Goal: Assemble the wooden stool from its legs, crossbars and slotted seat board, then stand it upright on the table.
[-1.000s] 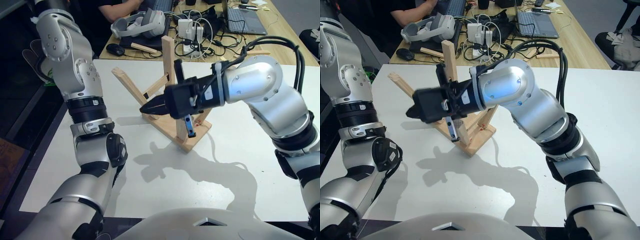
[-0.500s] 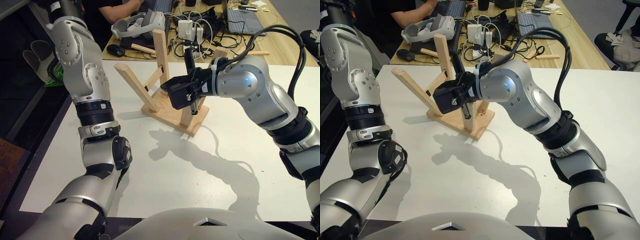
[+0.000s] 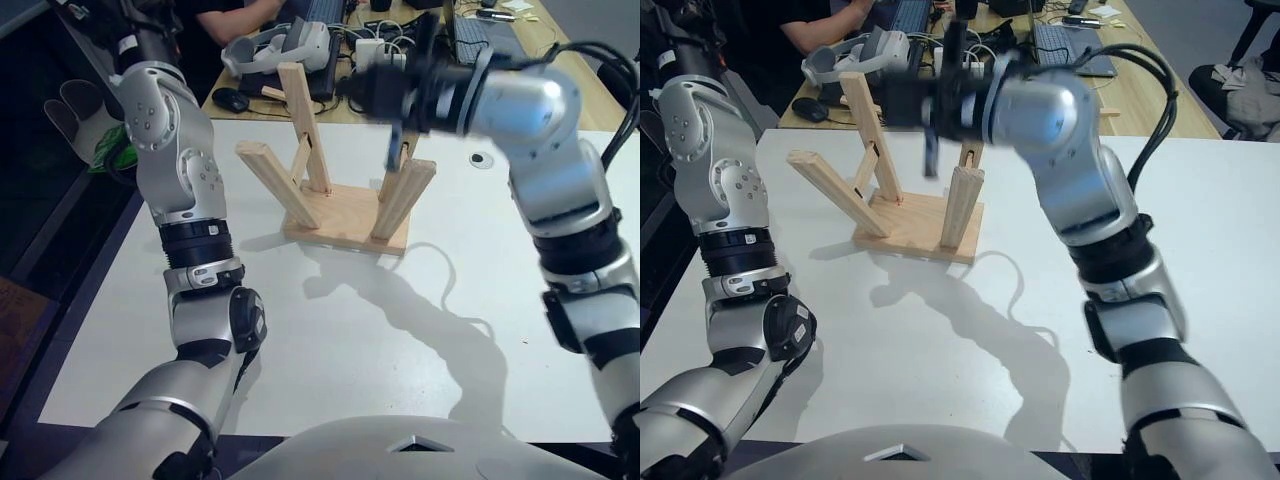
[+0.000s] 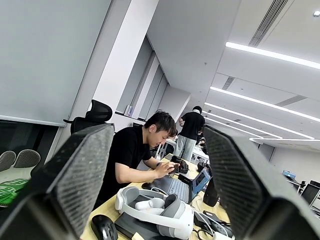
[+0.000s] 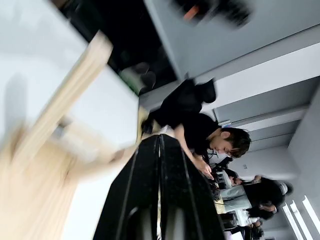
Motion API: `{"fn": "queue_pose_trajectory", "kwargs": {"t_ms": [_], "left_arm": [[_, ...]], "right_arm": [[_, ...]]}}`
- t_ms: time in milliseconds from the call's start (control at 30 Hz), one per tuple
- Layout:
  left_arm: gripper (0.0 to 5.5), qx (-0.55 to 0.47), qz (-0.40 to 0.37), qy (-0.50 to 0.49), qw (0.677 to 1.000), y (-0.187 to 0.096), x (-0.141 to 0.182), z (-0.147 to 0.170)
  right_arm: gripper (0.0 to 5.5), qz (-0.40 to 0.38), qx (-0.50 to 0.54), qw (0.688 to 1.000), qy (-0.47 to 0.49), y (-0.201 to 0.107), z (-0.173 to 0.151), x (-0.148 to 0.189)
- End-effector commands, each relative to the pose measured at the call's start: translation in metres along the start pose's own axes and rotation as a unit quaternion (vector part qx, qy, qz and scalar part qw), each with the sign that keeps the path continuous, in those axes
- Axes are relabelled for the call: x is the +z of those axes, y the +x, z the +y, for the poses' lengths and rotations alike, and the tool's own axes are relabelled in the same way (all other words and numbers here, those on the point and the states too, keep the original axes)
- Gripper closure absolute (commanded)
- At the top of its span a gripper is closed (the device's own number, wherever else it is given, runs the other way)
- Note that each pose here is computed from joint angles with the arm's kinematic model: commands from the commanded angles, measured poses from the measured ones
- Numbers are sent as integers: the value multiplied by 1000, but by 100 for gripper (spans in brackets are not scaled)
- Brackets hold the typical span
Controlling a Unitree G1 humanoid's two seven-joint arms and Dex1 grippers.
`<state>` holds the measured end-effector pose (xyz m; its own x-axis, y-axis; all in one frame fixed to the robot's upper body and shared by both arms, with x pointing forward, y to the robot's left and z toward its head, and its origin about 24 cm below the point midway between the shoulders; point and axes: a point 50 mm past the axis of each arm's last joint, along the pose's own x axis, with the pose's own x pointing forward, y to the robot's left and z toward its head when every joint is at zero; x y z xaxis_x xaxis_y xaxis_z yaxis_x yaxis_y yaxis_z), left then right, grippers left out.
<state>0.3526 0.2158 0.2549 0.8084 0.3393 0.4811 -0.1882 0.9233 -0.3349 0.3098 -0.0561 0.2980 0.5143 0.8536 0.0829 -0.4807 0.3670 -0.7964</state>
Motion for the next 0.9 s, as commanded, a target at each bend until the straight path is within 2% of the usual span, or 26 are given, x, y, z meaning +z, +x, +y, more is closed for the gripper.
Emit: {"fn": "queue_pose_trajectory", "kwargs": {"t_ms": [33,67,133,200,267,367,633,800,900], "left_arm": [[223,-3,9,-4,1000,-3,-3,-5],[223,-5,10,-5,1000,-3,-3,-6],[223,-7,12,-8,1000,-4,-3,-8],[223,-6,14,-9,1000,-5,-4,-7],[223,-1,18,-10,1000,-7,-7,-4],[223,0,33,-22,999,-10,-12,-6],[223,-7,38,-25,999,-9,-12,-8],[223,-20,52,-28,998,-12,-19,-13],[223,-21,54,-25,998,-12,-20,-12]], "right_arm": [[548,-26,-101,990,96,3,-45,7],[548,-1,-51,992,115,5,-32,-2],[548,67,83,989,103,-4,13,-27],[548,169,209,949,164,-37,82,-72],[548,239,237,907,252,-60,126,-104],[548,276,168,884,339,-56,147,-130],[548,178,58,916,356,-22,127,-111],[548,9,-65,937,344,-4,73,-74],[548,-33,-129,923,361,3,28,-57]]}}
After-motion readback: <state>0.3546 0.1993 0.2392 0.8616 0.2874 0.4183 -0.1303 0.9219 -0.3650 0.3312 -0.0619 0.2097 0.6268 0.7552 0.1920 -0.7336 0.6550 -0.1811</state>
